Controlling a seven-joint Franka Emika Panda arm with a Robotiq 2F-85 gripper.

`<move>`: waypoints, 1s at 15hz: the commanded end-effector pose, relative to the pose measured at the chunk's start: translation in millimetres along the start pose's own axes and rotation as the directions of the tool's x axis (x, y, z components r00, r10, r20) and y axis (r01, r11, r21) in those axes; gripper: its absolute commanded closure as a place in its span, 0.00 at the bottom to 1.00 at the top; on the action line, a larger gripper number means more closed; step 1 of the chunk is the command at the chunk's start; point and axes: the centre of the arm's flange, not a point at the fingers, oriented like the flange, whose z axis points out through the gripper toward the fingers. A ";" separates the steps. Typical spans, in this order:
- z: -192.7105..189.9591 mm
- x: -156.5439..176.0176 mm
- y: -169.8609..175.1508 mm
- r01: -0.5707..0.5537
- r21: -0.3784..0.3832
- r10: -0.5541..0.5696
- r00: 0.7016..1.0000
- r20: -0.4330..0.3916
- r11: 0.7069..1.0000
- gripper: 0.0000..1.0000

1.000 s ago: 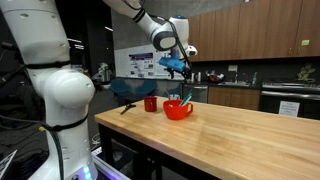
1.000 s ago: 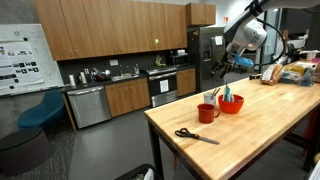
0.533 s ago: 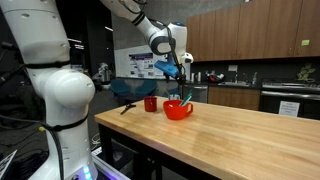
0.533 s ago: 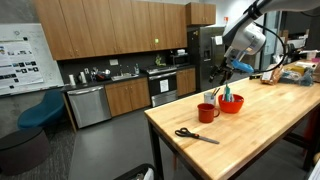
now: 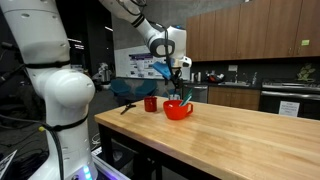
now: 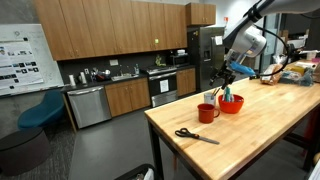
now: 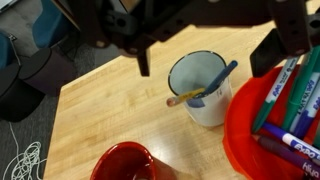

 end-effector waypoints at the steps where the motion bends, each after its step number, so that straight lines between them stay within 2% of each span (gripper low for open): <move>1: 0.2 -4.0 -0.9 -0.077 -0.003 0.077 0.997 0.007 0.997 0.00; 7: 9.3 0.6 7.4 -0.172 -0.001 0.172 0.985 0.000 0.985 0.00; 15: 24.6 7.9 14.1 -0.233 0.025 0.234 0.972 -0.035 0.972 0.00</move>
